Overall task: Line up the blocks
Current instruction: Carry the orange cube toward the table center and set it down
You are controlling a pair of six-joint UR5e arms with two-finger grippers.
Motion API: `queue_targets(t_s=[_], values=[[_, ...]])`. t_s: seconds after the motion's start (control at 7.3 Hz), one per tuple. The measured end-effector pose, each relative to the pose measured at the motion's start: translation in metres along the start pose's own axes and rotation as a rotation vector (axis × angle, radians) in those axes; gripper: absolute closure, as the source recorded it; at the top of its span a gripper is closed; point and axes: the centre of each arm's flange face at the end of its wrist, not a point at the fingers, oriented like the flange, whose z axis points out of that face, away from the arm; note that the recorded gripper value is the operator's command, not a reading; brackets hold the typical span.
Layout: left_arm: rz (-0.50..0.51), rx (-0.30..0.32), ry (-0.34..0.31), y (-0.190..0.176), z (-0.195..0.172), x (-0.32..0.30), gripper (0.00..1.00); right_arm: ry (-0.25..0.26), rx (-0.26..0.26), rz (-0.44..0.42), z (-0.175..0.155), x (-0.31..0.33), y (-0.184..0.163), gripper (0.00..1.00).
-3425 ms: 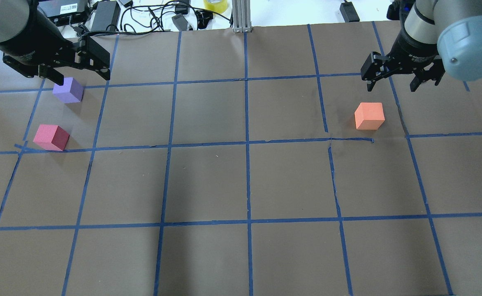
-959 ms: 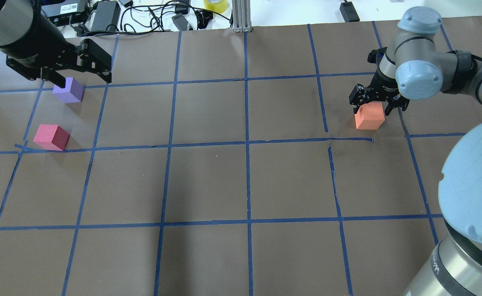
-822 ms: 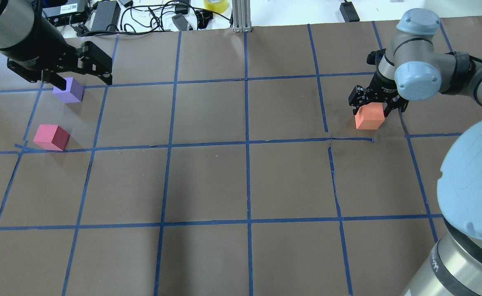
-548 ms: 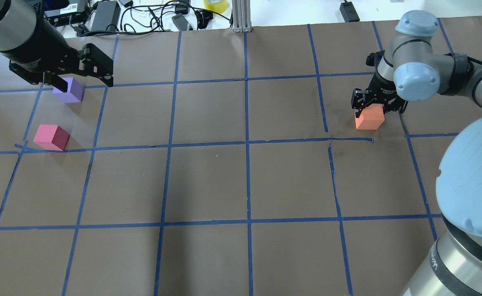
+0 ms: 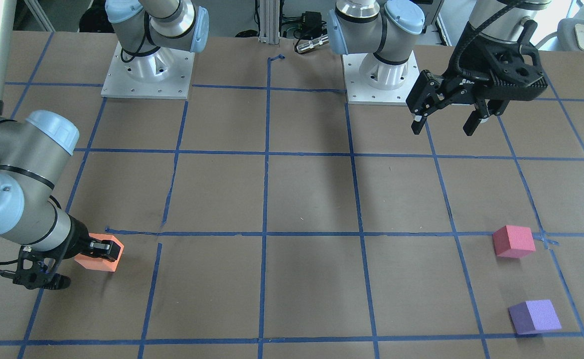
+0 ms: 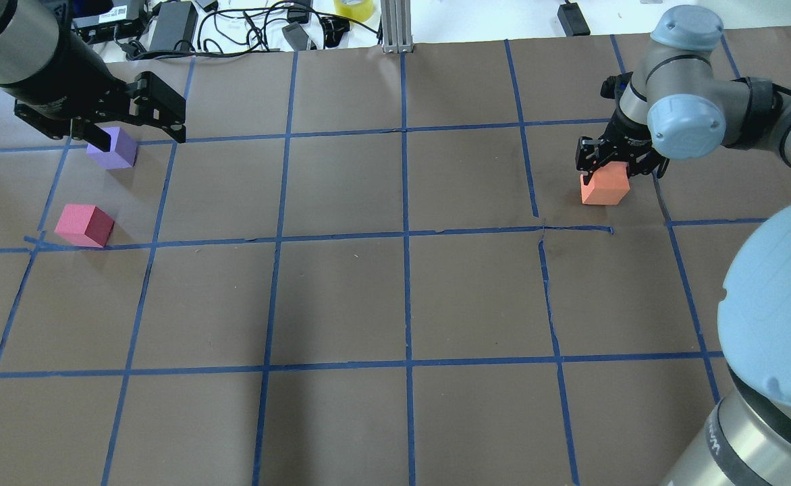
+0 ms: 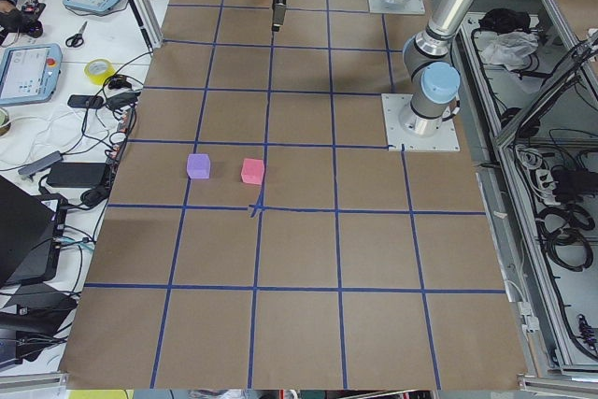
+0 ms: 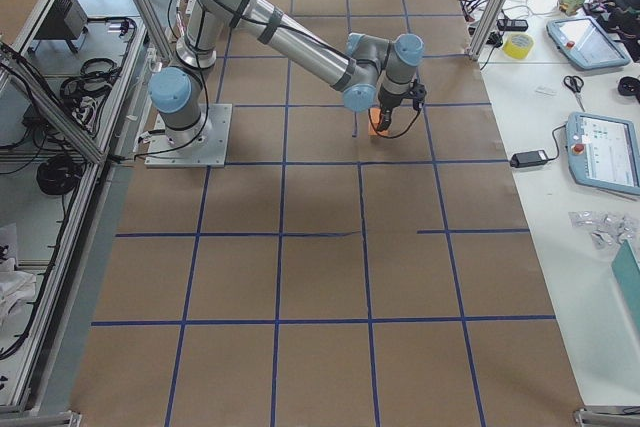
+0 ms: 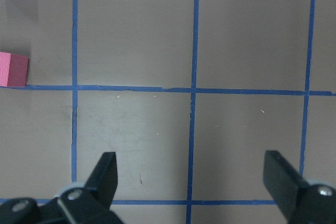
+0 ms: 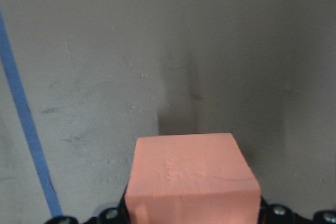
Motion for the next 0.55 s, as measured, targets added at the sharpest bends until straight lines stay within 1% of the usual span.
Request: queue_targets(t_s=[0.14, 0.27, 0.41, 0.55], values=[[0.0, 0.001, 0.001, 0.0, 0.0, 0.0, 0.0, -0.008, 0.019, 0.021, -0.011, -0.03, 0.004, 1.0], [-0.001, 0.002, 0.0, 0.0, 0.0, 0.0, 0.0, -0.008, 0.043, 0.032, -0.023, -0.073, 0.007, 1.0], [-0.001, 0.002, 0.0, 0.0, -0.001, 0.0, 0.0, -0.011, 0.068, 0.033, -0.035, -0.118, 0.009, 1.0], [-0.001, 0.003, 0.001, 0.0, -0.001, 0.0, 0.0, -0.016, 0.089, 0.013, -0.04, -0.159, 0.006, 1.0]])
